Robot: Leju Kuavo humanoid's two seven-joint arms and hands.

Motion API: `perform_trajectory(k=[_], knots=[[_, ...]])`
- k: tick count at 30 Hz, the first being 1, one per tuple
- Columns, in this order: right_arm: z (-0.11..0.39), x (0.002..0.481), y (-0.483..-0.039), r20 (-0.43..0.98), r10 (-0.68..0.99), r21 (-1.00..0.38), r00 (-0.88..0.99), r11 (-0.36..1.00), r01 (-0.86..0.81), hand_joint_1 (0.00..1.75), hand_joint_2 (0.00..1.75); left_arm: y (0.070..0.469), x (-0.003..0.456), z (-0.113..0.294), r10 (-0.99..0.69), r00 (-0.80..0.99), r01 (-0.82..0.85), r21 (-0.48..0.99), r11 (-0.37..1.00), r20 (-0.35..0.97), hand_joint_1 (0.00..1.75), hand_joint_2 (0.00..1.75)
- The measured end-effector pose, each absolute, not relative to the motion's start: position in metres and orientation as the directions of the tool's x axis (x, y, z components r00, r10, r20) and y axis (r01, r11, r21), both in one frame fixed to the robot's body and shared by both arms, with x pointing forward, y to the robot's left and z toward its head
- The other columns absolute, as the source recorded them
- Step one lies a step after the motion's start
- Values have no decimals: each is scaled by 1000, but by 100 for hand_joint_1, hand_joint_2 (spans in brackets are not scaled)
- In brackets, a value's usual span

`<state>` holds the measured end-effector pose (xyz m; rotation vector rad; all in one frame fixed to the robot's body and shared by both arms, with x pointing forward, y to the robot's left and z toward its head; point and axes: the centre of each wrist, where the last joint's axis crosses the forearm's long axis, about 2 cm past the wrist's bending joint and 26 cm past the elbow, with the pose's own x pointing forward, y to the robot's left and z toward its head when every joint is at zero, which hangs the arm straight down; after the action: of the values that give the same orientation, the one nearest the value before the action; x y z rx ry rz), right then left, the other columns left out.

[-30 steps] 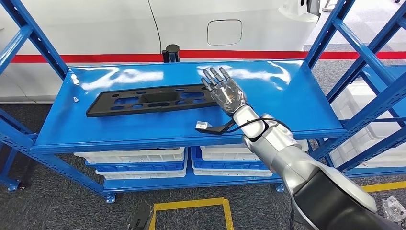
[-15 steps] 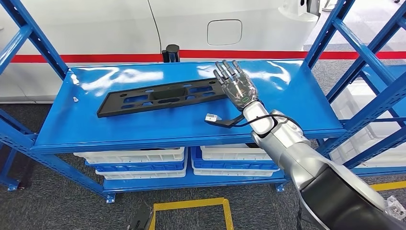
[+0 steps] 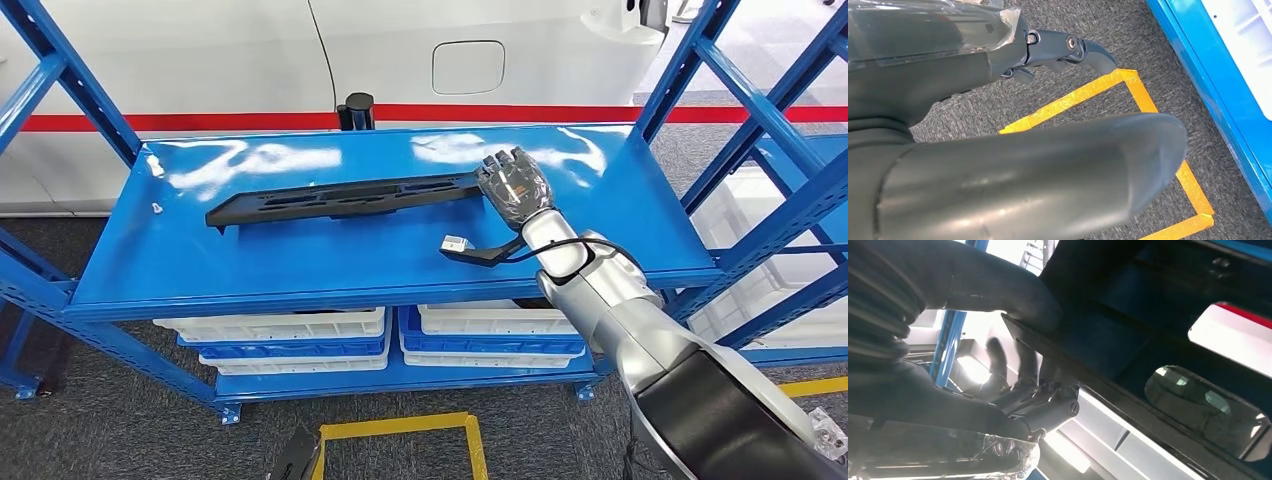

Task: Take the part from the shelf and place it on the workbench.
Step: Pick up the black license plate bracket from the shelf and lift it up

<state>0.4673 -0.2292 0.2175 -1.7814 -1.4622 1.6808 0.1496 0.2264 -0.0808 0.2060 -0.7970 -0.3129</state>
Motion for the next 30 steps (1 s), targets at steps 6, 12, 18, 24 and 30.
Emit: perform_trajectory(k=[6,12,18,24,30], knots=[[218,467,-230,-565,801,-777,-198,-435,455,168,175,226,150,-81,-352,656,198,298,934,668,0,0],[215,466,-228,-556,803,-786,-214,-425,449,168,175,227,150,-81,-352,656,198,299,934,668,0,0],[215,466,-226,-553,804,-788,-217,-421,449,170,175,227,150,-81,-353,655,198,299,933,667,0,0],[211,463,-225,-537,810,-793,-236,-389,469,175,175,227,150,-81,-359,652,202,304,931,667,0,0],[213,461,-221,-418,863,-837,-282,-246,489,175,175,227,150,-81,-366,649,200,314,928,667,0,0]])
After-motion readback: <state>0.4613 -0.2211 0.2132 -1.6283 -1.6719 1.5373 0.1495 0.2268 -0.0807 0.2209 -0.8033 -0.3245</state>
